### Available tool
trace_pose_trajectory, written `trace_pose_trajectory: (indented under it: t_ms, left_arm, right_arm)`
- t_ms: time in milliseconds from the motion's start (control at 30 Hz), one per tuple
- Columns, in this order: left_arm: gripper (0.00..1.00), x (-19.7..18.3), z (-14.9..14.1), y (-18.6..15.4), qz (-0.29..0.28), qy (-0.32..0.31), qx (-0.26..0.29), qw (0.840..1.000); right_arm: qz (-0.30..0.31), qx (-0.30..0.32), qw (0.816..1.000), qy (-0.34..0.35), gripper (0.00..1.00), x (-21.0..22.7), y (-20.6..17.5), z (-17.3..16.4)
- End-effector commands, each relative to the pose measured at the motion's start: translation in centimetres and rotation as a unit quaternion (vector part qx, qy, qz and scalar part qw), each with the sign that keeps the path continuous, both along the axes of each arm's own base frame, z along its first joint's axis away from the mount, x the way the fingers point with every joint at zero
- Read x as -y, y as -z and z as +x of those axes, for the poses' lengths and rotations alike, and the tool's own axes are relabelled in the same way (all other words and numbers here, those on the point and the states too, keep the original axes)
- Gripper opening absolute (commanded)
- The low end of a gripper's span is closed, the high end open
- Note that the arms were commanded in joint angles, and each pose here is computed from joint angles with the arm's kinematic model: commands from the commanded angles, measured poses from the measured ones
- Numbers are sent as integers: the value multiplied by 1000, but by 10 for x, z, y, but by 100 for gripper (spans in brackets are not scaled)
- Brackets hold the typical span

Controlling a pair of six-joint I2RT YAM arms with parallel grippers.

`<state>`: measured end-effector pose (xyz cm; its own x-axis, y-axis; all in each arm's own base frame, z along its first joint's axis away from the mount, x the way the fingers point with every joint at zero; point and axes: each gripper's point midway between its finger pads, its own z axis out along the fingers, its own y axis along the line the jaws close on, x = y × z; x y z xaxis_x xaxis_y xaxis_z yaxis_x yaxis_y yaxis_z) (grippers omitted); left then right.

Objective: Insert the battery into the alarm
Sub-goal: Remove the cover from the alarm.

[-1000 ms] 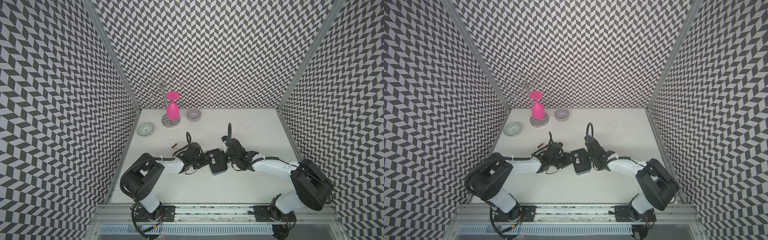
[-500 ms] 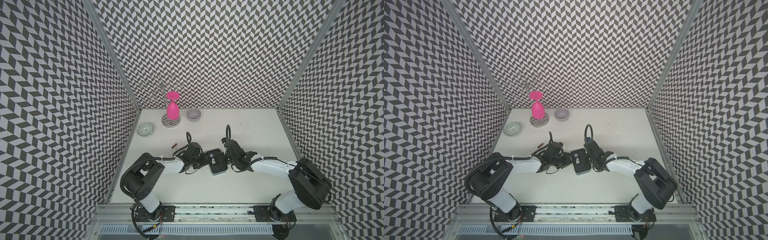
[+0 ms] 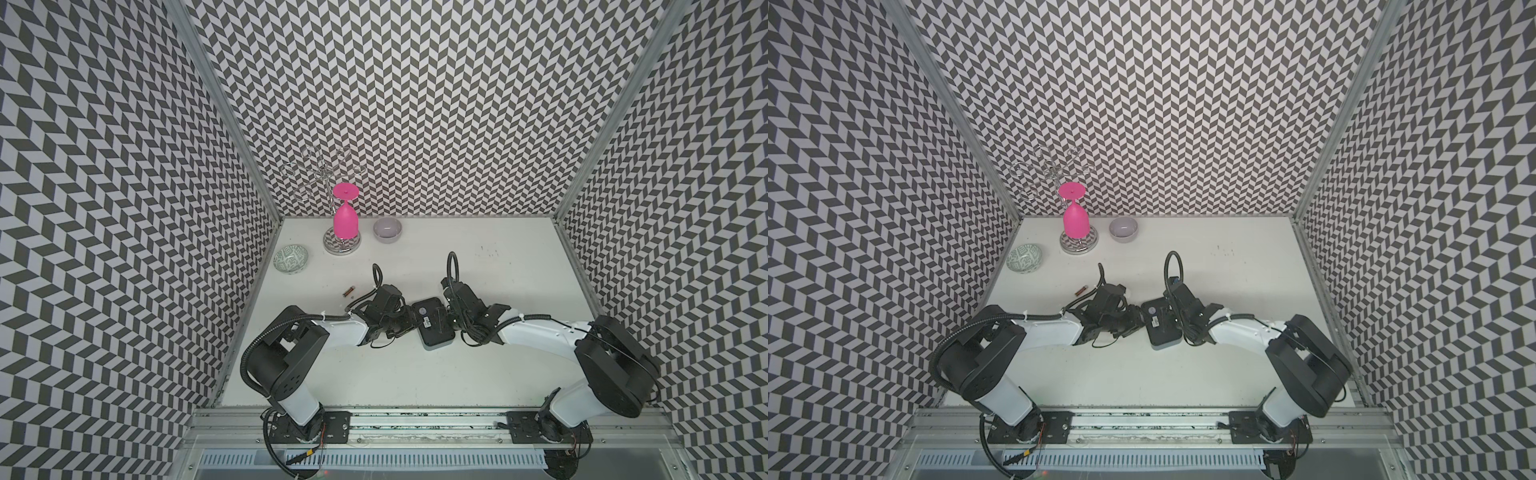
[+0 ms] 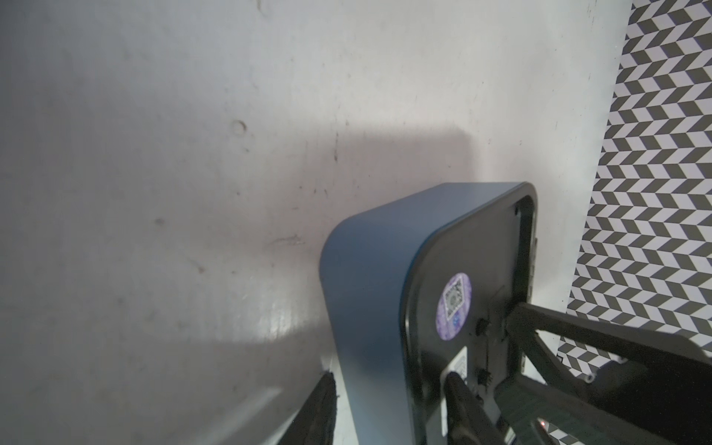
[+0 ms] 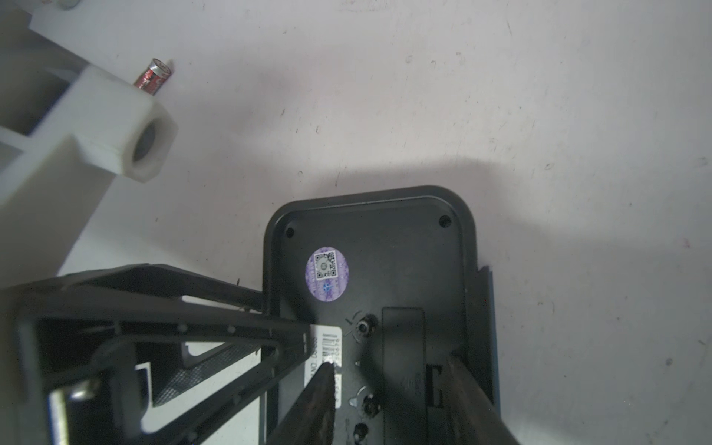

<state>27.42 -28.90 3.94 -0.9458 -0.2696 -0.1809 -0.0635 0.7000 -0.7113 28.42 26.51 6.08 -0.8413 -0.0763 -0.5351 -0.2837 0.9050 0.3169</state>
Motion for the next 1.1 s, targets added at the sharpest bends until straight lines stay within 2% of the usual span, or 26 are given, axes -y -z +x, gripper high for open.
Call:
trace_pose_trajectory:
  t_ms: [0,233,567,1067]
  left_arm:
    - [46,-10,-5,11,27,-9,-19,999]
    - [45,-10,-5,13,26,-8,-21,999]
    - [44,-8,-6,17,26,-5,-29,999]
    - [43,-9,-5,19,31,-6,-33,999]
  right_arm:
    - [-30,-18,999,16,47,8,16,-2]
    - [-3,-42,999,-3,47,-4,23,-10]
    - [93,-41,992,-72,47,-34,-2,-19]
    - [197,-58,973,-107,45,-34,-20,-23]
